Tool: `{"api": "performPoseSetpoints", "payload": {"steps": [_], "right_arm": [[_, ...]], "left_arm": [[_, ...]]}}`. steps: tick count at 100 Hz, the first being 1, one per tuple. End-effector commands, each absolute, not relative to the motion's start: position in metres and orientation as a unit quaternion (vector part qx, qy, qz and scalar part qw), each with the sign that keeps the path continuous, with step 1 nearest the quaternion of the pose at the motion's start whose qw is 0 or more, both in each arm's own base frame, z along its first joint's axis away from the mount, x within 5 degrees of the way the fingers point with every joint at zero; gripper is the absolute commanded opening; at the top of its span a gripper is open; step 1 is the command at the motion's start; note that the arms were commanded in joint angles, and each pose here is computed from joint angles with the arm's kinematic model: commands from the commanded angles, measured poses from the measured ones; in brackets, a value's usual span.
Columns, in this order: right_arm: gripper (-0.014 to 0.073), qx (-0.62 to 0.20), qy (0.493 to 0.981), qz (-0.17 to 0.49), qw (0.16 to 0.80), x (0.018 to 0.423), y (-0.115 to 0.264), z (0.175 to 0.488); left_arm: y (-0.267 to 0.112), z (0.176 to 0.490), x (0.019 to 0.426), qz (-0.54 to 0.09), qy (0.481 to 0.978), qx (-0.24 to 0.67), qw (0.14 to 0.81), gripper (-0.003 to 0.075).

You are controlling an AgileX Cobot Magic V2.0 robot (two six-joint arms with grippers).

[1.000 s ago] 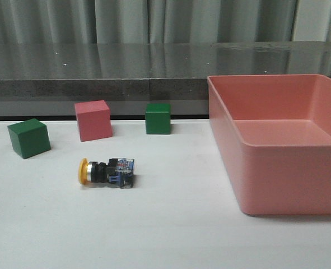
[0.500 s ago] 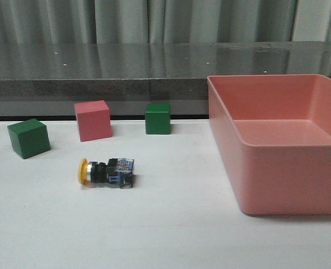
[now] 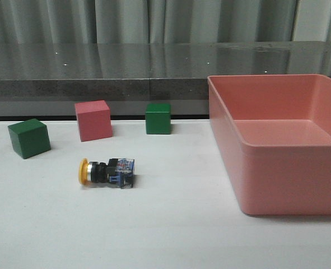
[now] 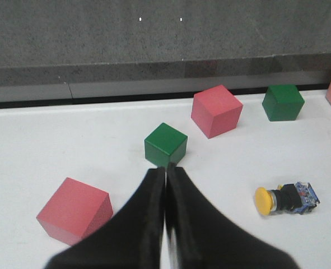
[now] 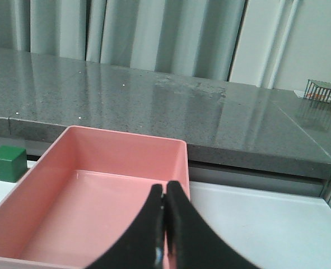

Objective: Place and stand button with both arms

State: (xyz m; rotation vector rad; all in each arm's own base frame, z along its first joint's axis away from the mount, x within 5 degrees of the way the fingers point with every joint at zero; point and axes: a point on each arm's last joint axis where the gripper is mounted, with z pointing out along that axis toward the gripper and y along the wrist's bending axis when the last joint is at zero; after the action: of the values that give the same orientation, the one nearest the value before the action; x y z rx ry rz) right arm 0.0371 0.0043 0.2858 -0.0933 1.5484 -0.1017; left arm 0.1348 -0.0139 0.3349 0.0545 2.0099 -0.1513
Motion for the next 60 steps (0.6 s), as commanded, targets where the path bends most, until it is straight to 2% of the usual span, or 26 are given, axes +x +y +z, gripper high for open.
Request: {"api": "performPoseSetpoints", "payload": {"steps": [1,11,16,21,28,32,46,60], "right_arm": [[-0.0058,-0.030,0.664,-0.057,0.745,0.036,0.002,0.300],[-0.0058,-0.030,0.664,-0.057,0.745,0.036,0.002,0.300],[-0.0058,-0.030,0.664,-0.057,0.745,0.036,0.002,0.300],[-0.0058,-0.030,0.664,-0.057,0.745,0.036,0.002,0.300],[-0.0058,-0.030,0.664,-0.057,0.745,0.036,0.002,0.300],[-0.0058,-0.030,0.664,-0.057,0.745,0.036,0.002,0.300],[-0.0058,-0.031,0.665,-0.057,0.744,0.036,0.002,0.300],[-0.0058,-0.031,0.665,-0.057,0.744,0.036,0.002,0.300]], "left_arm": [[-0.015,0.349,0.147,-0.071,0.822,0.017,0.565,0.0062],[-0.015,0.344,0.154,-0.065,0.829,0.024,0.554,0.0260],[-0.016,0.343,0.156,-0.064,0.831,0.025,0.552,0.0407],[-0.016,0.342,0.158,-0.064,0.834,0.024,0.547,0.0521],[-0.016,0.341,0.160,-0.064,0.834,0.024,0.548,0.0617],[-0.016,0.341,0.163,-0.065,0.832,0.021,0.550,0.0634],[-0.018,0.340,0.172,-0.101,0.824,-0.006,0.558,0.0623],[-0.027,0.333,0.189,-0.060,0.820,0.092,0.562,0.0624]]}}
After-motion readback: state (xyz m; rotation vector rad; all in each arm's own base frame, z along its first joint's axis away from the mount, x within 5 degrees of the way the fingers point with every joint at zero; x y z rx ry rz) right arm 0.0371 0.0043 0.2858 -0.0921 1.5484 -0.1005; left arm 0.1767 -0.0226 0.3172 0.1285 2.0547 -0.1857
